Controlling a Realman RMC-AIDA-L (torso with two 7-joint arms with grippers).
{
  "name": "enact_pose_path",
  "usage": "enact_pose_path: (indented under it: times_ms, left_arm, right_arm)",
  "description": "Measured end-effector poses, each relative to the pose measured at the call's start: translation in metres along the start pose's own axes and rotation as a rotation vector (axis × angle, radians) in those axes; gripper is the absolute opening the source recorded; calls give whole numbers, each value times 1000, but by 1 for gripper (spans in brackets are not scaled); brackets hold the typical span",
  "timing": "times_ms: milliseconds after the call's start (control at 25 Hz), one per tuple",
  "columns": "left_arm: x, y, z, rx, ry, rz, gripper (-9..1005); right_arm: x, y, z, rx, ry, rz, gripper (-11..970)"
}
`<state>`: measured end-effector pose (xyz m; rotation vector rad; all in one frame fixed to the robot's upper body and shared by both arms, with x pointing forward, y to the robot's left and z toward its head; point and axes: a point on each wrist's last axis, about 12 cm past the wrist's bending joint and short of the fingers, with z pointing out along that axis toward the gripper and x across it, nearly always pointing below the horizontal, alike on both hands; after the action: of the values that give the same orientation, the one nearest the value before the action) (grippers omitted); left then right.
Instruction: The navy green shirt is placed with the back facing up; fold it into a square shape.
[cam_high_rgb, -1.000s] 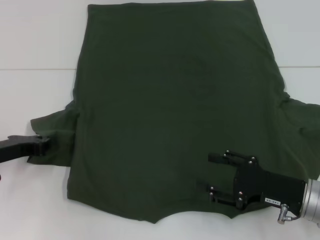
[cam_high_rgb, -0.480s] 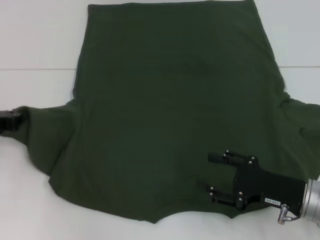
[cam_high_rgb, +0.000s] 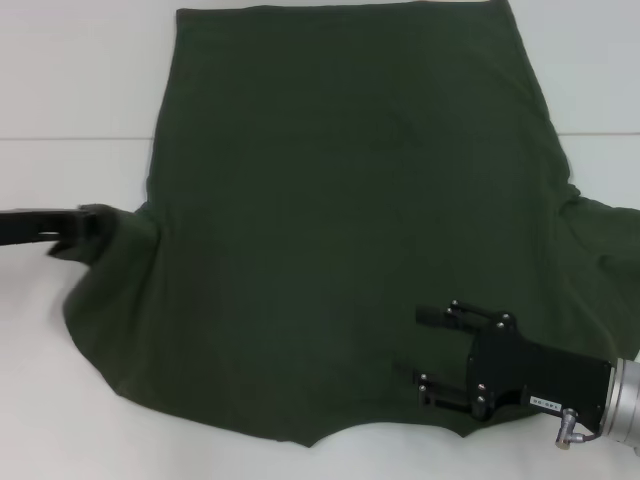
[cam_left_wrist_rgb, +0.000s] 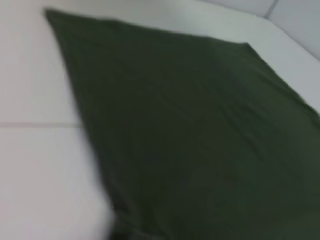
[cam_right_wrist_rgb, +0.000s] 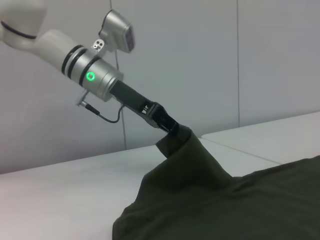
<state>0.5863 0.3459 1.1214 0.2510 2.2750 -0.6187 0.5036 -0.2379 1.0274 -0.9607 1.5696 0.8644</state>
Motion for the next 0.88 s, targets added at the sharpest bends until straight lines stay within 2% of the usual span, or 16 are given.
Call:
enact_pose_path:
  times_ms: [160, 360, 480, 640, 720, 880]
  left_arm:
    - [-12, -28, 19, 90, 74, -90, 19]
    - [-15, -49, 39, 137, 92, -172, 29]
    - [-12, -52, 49, 141, 99, -232, 40]
    - [0, -47, 58, 140, 99, -358, 57]
    - [5, -46, 61, 166, 83, -416, 132]
    - [15, -52, 63, 305, 25, -513, 270]
  right_arm:
    - [0, 0, 0, 0, 0, 1, 775]
    - [1, 1, 0, -2, 1, 2, 774]
    - [1, 2, 0, -5, 0, 3, 774]
    - [2, 2, -1, -4, 0, 6, 774]
    - [2, 3, -1, -4, -1, 7, 774]
    - [2, 3, -1, -4, -1, 8, 774]
